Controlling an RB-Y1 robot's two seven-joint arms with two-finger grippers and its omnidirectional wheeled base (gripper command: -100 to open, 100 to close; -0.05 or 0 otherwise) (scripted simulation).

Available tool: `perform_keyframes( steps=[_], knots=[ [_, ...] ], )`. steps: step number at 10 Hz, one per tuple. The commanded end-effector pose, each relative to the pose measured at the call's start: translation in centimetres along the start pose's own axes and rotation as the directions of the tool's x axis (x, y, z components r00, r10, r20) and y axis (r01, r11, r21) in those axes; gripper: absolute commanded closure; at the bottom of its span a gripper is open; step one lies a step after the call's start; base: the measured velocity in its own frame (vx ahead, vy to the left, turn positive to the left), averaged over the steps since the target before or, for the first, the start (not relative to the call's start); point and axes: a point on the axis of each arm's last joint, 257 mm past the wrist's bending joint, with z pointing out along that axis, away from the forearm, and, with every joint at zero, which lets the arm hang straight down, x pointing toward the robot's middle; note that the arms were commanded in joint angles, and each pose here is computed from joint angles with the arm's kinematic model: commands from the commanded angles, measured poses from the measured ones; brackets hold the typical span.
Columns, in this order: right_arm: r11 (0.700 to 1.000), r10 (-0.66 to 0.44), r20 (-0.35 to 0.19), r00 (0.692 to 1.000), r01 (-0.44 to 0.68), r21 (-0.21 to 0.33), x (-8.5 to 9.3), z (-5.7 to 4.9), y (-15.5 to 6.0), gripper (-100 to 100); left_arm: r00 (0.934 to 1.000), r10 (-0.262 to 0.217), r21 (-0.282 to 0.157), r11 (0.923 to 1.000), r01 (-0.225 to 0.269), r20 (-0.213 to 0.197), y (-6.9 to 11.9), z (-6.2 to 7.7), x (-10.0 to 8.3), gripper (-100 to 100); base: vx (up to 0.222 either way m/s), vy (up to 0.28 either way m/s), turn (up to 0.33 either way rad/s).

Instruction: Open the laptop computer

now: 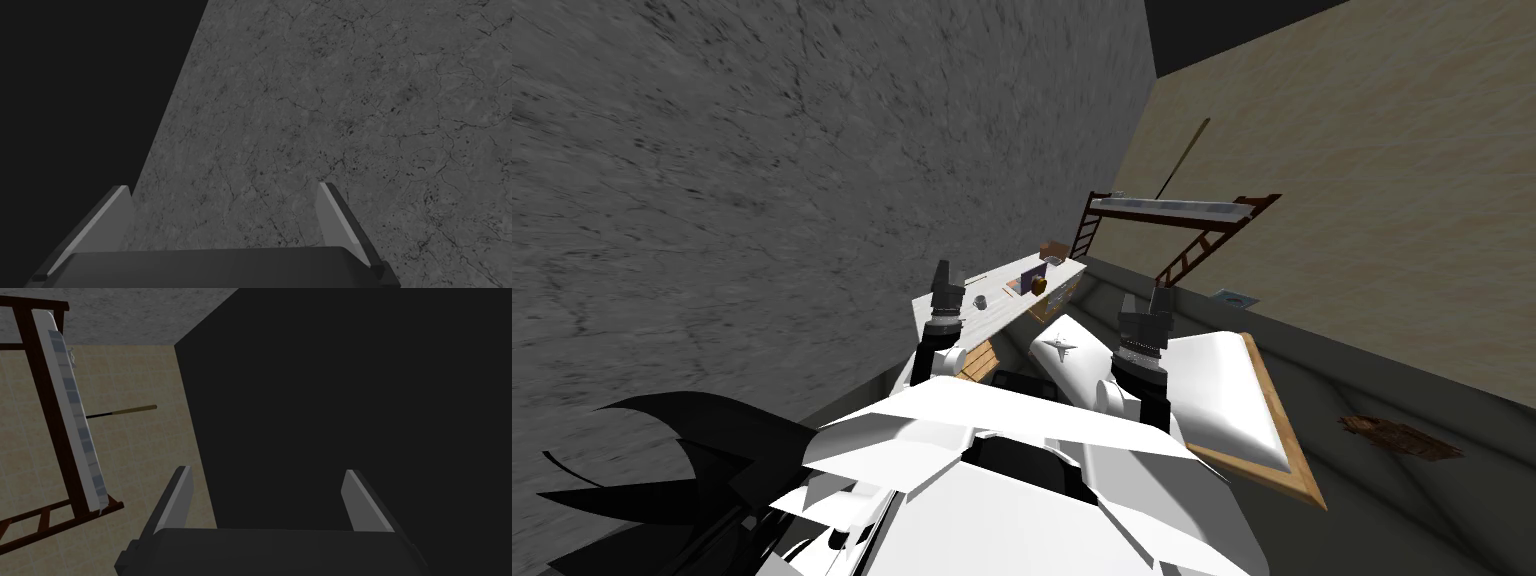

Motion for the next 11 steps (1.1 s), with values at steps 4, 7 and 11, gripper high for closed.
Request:
perform_keyframes(
  steps=[4,7,11],
  knots=[
    [1.0,0.0,0.0,1.0,0.0,0.0,0.0,0.0,0.0,0,1.0,0.0,0.0,1.0,0.0,0.0,0.0,0.0,0.0,0,0.0,0.0,0.0],
    [1.0,0.0,0.0,1.0,0.0,0.0,0.0,0.0,0.0,0,1.0,0.0,0.0,1.0,0.0,0.0,0.0,0.0,0.0,0,0.0,0.0,0.0],
    [1.0,0.0,0.0,1.0,0.0,0.0,0.0,0.0,0.0,0,0.9983,0.025,-0.044,0.9987,-0.027,-0.053,2.4,0.0,0.4,-100,0.006,0.011,-0.116]
  ],
)
